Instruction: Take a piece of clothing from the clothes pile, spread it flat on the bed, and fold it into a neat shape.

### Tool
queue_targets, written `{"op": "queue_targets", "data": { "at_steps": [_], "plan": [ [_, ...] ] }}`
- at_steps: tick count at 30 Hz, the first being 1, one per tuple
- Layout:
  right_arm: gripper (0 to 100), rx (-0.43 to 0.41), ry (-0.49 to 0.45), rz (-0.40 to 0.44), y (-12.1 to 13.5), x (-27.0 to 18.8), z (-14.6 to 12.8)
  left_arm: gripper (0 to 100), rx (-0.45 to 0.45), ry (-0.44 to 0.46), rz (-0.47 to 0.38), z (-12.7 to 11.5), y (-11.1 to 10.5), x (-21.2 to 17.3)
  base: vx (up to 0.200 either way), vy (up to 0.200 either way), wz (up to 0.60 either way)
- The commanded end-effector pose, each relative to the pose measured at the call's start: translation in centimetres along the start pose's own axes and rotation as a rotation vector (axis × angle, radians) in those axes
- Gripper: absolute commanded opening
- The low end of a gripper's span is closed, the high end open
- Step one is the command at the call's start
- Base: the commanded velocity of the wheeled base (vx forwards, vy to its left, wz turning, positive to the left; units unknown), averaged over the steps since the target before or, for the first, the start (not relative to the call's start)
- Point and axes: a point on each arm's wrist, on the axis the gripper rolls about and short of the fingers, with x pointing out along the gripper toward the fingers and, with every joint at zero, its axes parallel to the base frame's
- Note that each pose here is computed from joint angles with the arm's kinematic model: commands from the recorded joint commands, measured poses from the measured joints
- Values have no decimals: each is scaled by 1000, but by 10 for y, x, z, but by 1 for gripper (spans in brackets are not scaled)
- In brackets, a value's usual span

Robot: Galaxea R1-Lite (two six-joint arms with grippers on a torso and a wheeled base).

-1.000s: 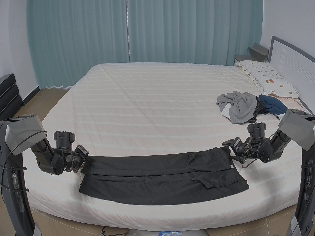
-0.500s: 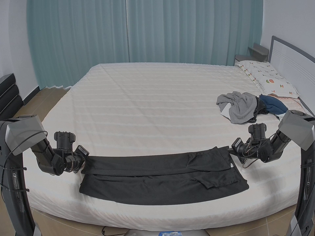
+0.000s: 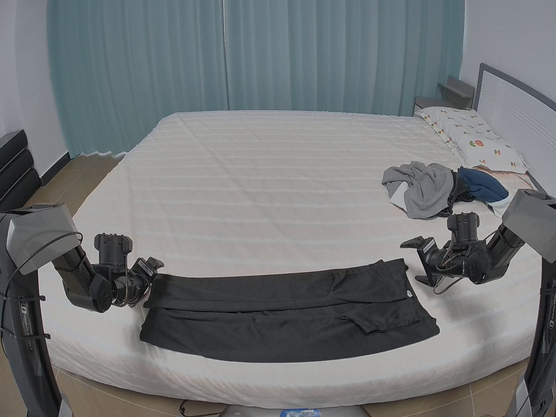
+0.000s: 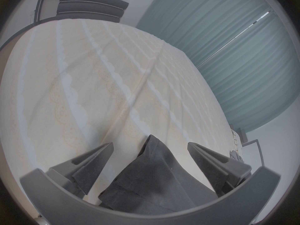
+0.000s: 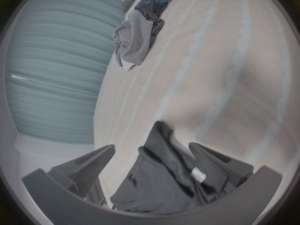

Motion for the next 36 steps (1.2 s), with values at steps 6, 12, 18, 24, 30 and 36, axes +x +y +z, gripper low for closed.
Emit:
{"op": "queue_targets", "data": {
  "at_steps": [6, 12, 18, 24, 30, 36],
  "plan": [
    [100, 10, 47, 64, 23, -68, -26, 100, 13, -22, -22, -5, 8, -51, -100, 0, 0],
    [100, -24, 152, -5, 10, -71, -67, 100, 3, 22, -10, -18, 22, -68, -100, 0, 0],
    [100, -32, 196, -34, -5, -66, -83, 100, -47, 66, -35, -23, 30, -70, 0, 0, 0],
    [100, -68, 201, -61, -16, -48, -103, 100, -52, 80, -25, -26, 33, -69, 0, 0, 0],
    [100, -93, 141, -103, -19, -42, -109, 100, -52, 100, -1, -30, 39, -65, 0, 0, 0],
    [100, -87, 125, -83, -13, -48, -105, 100, -52, 101, 4, -31, 39, -64, 0, 0, 0]
  ]
}}
